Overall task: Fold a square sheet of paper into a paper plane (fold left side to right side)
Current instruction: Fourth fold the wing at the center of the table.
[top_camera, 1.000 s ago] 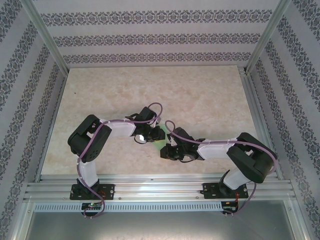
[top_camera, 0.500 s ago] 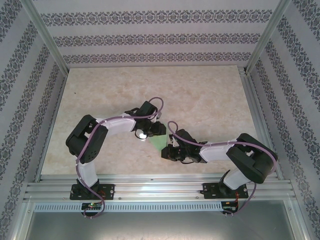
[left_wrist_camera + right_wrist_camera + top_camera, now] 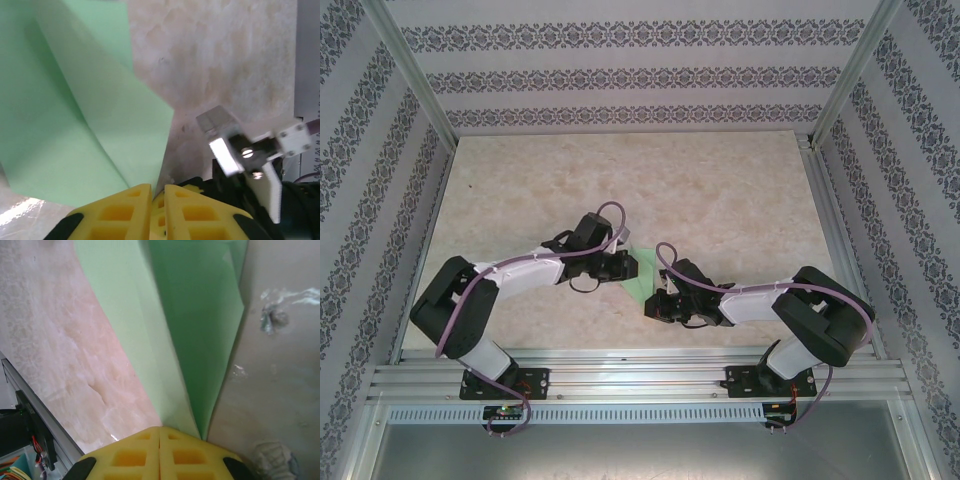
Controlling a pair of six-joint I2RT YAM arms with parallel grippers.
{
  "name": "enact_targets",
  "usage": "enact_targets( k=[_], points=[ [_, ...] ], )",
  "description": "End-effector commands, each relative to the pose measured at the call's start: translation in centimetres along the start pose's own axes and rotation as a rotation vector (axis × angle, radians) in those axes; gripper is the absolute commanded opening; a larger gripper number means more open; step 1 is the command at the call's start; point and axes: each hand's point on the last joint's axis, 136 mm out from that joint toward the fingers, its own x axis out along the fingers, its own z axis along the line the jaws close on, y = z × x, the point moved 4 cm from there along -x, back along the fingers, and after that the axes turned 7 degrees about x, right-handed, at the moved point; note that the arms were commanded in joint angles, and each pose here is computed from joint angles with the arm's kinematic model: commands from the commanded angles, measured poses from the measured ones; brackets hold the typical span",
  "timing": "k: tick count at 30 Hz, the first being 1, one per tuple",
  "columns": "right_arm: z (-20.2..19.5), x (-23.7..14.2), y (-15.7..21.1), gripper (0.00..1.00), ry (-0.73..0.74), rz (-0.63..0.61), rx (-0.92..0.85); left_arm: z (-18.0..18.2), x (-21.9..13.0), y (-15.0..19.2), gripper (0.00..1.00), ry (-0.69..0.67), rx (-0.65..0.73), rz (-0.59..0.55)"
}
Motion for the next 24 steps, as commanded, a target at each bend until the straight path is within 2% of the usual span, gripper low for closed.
enact_targets(
  k=[1,10,19,24],
  points=[
    [-5.4,0.1,2.5,0.06,0.213,0.084,0.107,-1.8,1.2,-0.6,0.11,0.113,0.008,-0.044],
    [-5.5,0.2,2.6,0.06,0.217,0.087,0.101,-2.3,4.6,0.3,0.08,0.117,-0.015,0.003],
    [-5.4,0.4,2.4,0.06,0.219,0.091,0.102,-0.8,6.0,1.2,0.07,0.061,-0.035,0.035],
    [-5.6,0.3,2.4,0.06,0.229,0.091,0.108,0.6,6.1,1.6,0.07,-0.012,0.002,0.027]
  ],
)
